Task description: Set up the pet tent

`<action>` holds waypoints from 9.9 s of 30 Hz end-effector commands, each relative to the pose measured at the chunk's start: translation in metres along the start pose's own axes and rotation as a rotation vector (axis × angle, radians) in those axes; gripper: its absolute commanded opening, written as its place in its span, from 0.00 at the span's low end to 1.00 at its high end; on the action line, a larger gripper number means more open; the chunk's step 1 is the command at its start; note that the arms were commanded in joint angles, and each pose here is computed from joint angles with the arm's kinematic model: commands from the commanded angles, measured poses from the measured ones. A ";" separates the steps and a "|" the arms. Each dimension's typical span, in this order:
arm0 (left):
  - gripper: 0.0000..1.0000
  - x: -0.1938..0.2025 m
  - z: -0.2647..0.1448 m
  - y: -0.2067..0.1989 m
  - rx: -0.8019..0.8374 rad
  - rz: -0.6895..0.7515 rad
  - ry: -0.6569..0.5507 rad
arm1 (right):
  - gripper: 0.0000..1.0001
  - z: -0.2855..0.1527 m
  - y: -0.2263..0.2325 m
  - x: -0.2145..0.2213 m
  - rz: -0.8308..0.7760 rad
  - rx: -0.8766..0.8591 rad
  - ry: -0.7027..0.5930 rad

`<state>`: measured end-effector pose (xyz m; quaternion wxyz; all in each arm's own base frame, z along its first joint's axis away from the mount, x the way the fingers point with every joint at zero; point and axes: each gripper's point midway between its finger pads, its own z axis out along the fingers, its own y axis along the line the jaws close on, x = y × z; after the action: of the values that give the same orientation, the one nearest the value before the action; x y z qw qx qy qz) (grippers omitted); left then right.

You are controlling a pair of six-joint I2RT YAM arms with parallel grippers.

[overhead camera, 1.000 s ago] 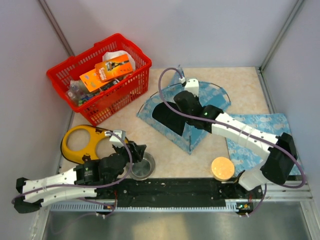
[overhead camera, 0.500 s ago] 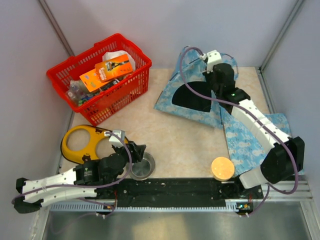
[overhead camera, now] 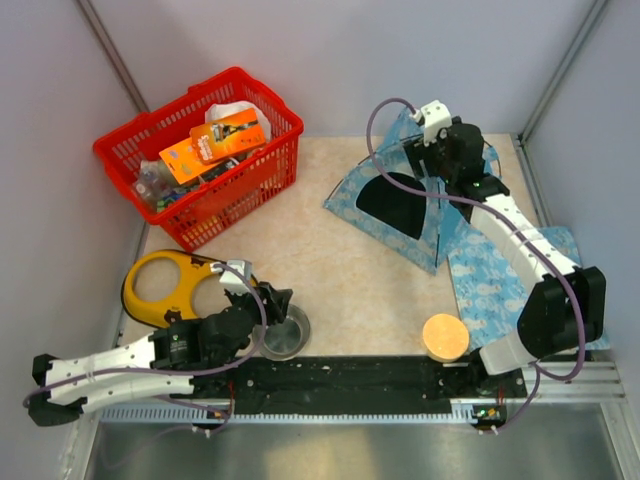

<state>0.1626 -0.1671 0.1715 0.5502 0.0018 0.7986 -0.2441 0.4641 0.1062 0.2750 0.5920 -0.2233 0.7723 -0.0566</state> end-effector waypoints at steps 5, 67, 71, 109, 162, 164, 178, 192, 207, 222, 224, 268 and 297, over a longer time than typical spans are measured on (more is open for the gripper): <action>0.63 -0.020 -0.004 -0.010 0.030 -0.040 -0.040 | 0.66 0.005 -0.013 -0.015 0.119 0.043 -0.021; 0.64 -0.008 -0.008 -0.019 0.123 -0.044 -0.009 | 0.93 -0.143 0.018 0.277 0.745 0.561 0.726; 0.64 -0.006 -0.010 -0.019 0.147 -0.076 -0.009 | 0.93 -0.147 0.031 0.284 0.748 0.490 0.729; 0.64 -0.014 -0.014 -0.022 0.169 -0.114 -0.029 | 0.00 -0.140 -0.033 0.178 0.963 0.411 0.507; 0.65 -0.048 0.085 -0.157 0.358 -0.052 -0.055 | 0.00 -0.181 0.225 -0.042 1.199 -0.555 0.157; 0.50 -0.047 0.094 -0.158 0.374 -0.055 -0.034 | 0.00 -0.180 0.223 -0.038 1.191 -0.541 0.163; 0.00 -0.025 0.114 -0.070 0.061 0.046 0.063 | 0.79 -0.177 0.165 0.024 0.848 -0.220 0.210; 0.00 0.002 0.105 -0.024 -0.077 0.104 0.107 | 0.82 -0.145 0.122 0.167 0.807 0.052 0.335; 0.00 0.010 0.112 -0.040 -0.011 0.137 0.162 | 0.79 -0.095 0.175 0.225 0.811 -0.137 0.508; 0.00 0.018 0.124 -0.065 0.056 0.138 0.228 | 0.75 -0.114 0.215 0.160 0.887 -0.530 0.359; 0.00 0.021 0.124 -0.066 0.063 0.134 0.240 | 0.81 -0.115 0.215 0.149 0.897 -0.556 0.309; 0.00 0.069 0.201 -0.093 0.085 0.023 0.672 | 0.00 -0.084 0.180 0.037 0.826 -0.482 0.023; 0.48 0.061 0.214 -0.039 -0.044 -0.069 0.618 | 0.91 -0.104 0.131 0.107 0.768 -0.111 0.319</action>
<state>0.3136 -0.3069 0.0512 0.2339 0.0374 0.9449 -0.2261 0.3242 0.1898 0.1664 0.4330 0.0502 0.8690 0.2342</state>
